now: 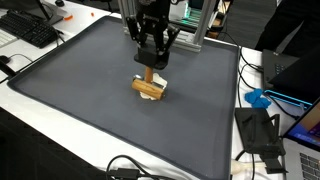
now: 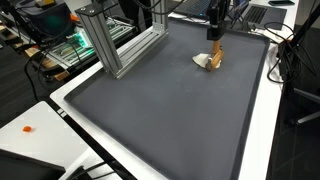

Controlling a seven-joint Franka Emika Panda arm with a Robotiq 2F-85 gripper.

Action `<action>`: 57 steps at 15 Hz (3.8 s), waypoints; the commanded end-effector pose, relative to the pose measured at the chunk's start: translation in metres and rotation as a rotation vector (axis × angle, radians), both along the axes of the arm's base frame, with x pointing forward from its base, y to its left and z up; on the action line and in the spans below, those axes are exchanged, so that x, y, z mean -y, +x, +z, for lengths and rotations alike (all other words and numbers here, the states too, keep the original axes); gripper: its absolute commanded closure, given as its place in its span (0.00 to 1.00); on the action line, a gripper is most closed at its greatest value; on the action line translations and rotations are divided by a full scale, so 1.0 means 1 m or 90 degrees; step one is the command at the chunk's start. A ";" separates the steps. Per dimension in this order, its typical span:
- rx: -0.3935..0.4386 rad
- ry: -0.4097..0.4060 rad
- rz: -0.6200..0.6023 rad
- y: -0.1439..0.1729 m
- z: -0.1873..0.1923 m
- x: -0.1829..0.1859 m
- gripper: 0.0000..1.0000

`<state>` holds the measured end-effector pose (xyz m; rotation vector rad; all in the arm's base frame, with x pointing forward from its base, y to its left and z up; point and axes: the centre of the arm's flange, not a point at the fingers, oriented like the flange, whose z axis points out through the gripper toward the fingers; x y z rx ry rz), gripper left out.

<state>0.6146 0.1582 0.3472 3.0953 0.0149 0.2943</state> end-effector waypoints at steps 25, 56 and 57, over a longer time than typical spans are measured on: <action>-0.143 -0.016 0.090 -0.026 -0.019 0.003 0.78; 0.013 0.039 0.239 -0.006 -0.017 -0.019 0.78; 0.014 0.040 0.239 -0.006 -0.013 -0.018 0.78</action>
